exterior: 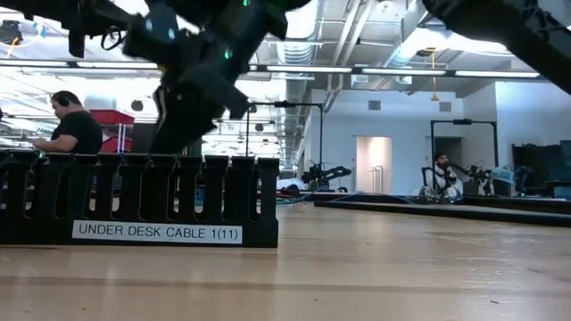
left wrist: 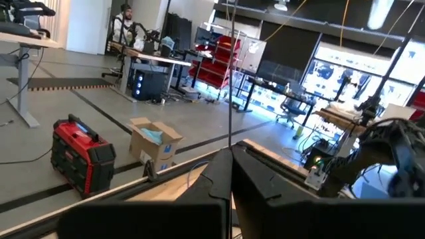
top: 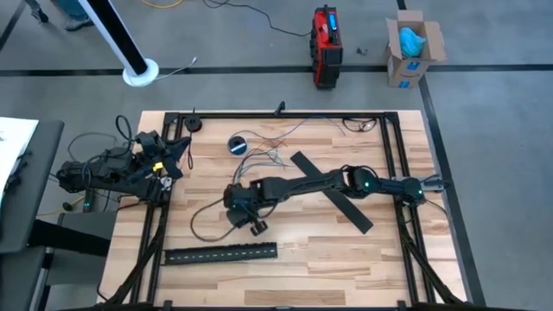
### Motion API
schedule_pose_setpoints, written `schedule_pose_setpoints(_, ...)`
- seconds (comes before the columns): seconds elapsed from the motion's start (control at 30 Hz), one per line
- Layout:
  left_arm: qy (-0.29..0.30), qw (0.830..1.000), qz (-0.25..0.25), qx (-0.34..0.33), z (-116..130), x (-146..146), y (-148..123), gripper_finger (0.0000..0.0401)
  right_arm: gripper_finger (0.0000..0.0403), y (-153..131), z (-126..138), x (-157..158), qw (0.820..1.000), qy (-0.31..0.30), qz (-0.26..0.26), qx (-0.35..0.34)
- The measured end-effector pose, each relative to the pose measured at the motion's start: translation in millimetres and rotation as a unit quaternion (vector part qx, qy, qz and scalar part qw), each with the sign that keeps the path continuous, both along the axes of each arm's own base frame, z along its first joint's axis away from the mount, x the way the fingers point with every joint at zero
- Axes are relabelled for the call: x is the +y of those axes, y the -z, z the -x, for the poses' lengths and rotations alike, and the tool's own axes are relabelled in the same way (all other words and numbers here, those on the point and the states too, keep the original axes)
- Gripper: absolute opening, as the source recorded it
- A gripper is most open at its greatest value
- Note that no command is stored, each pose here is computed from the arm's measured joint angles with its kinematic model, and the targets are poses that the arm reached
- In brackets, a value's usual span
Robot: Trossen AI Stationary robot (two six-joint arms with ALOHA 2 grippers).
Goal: Ziptie cables
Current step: Wrap the cable wires with the black zip tie
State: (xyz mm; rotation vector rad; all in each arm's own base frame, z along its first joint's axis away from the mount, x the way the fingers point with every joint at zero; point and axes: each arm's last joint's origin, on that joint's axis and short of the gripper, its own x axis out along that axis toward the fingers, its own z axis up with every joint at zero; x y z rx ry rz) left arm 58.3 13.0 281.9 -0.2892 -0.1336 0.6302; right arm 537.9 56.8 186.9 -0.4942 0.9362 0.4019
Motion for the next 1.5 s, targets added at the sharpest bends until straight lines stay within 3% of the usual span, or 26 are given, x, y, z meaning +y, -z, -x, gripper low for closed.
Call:
schedule_pose_setpoints(0.17, -0.010, 0.999, 0.013, 0.038, 0.3, 0.4, 9.4, 0.0000, 0.0118, -3.0, -11.6, -28.8, 0.995, 0.071, -0.048, -0.044)
schedule_pose_setpoints(0.3, -0.017, 0.998, 0.035, 0.047, 1.0, 0.8, 14.6, 0.0000, 0.0147, -7.1, -20.2, -47.6, 0.987, 0.126, -0.027, -0.098)
schedule_pose_setpoints(0.43, -0.025, 0.998, 0.041, 0.039, 1.2, 1.1, 14.0, 0.0000, 0.0142, -7.4, -27.4, -55.4, 0.979, 0.145, -0.035, -0.136)
schedule_pose_setpoints(0.6, -0.033, 0.998, 0.048, 0.031, 1.5, 1.5, 13.8, 0.0000, 0.0119, 20.3, -28.0, -51.9, 0.978, 0.176, -0.057, -0.092)
schedule_pose_setpoints(0.7, -0.034, 0.998, 0.049, 0.031, 1.5, 1.5, 14.0, 0.0000, 0.0113, 24.3, -32.2, -48.9, 0.977, 0.172, -0.059, -0.108)
schedule_pose_setpoints(0.93, -0.039, 0.998, 0.049, 0.030, 1.6, 1.7, 13.8, 0.0000, 0.0112, 50.7, -27.7, -46.1, 0.976, 0.198, -0.069, -0.051)
schedule_pose_setpoints(1.13, -0.041, 0.998, 0.049, 0.029, 1.7, 1.8, 13.8, 0.0000, 0.0112, 55.2, -17.3, -46.4, 0.973, 0.222, -0.070, 0.009)
schedule_pose_setpoints(1.3, -0.042, 0.997, 0.050, 0.029, 1.7, 1.8, 13.8, 0.0000, 0.0112, 58.5, 0.2, -45.9, 0.953, 0.271, -0.086, 0.108)
schedule_pose_setpoints(1.5, -0.038, 0.998, 0.051, 0.027, 1.6, 1.7, 13.7, 0.0000, 0.0112, 63.4, 30.8, -28.7, 0.902, 0.328, -0.088, 0.267)
